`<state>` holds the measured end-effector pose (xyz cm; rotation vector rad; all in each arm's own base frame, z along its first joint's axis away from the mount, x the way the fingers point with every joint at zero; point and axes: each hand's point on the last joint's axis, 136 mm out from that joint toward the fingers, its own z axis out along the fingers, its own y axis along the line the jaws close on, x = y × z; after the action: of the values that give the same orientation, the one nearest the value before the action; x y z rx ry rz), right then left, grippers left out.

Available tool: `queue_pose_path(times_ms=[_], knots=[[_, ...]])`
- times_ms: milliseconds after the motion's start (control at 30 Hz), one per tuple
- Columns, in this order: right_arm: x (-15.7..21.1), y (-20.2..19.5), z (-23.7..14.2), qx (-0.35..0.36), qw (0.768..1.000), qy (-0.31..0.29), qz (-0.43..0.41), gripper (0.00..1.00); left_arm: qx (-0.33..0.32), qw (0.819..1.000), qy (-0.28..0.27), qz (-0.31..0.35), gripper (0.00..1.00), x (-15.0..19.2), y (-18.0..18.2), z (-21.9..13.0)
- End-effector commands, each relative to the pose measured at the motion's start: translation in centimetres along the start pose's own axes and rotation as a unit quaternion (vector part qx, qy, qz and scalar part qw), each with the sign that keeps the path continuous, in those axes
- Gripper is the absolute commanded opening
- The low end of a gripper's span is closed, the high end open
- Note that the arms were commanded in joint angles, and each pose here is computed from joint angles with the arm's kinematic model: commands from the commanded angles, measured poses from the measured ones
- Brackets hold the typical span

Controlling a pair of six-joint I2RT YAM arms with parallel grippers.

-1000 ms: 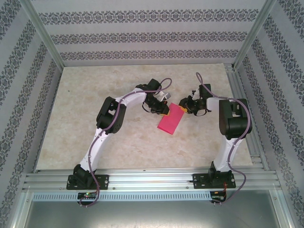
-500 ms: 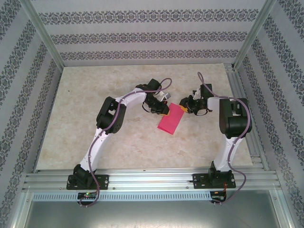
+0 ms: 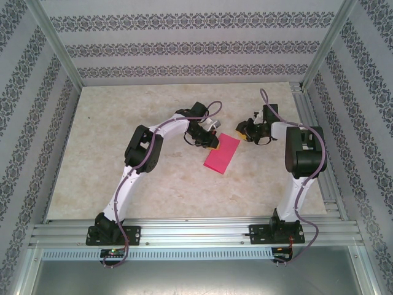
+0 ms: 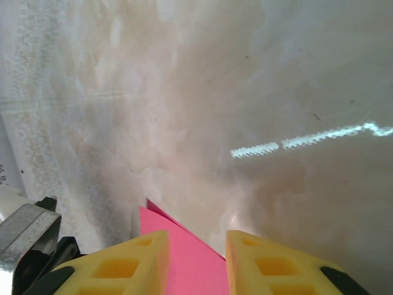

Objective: Fold a paper plane with a square sheet of paper (pick it up from the middle)

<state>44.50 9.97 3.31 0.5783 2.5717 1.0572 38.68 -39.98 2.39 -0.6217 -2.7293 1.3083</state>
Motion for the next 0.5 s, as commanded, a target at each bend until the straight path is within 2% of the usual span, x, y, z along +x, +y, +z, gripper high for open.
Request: queue_pose_path(times_ms=[0,167,267,333,467], knots=[[0.8,0.6,-1.8,0.019,0.999,-0.011,-0.025,0.30,-0.056,0.997,0.036,-0.041,0.07,2.4,4.3,2.1],[5.3,2.9,-3.1,-0.015,0.999,-0.001,-0.042,0.30,-0.054,0.997,0.035,-0.040,0.07,2.3,4.1,2.0],[9.0,4.4,-2.6,-0.044,0.998,0.022,-0.047,0.30,-0.053,0.997,0.033,-0.041,0.07,2.3,4.0,2.0],[11.1,4.3,-1.8,-0.035,0.998,0.043,-0.043,0.30,-0.055,0.997,0.034,-0.041,0.07,2.4,4.1,2.0],[13.4,2.9,-1.0,-0.035,0.998,0.043,-0.017,0.29,-0.054,0.997,0.033,-0.042,0.07,2.4,4.1,2.0]])
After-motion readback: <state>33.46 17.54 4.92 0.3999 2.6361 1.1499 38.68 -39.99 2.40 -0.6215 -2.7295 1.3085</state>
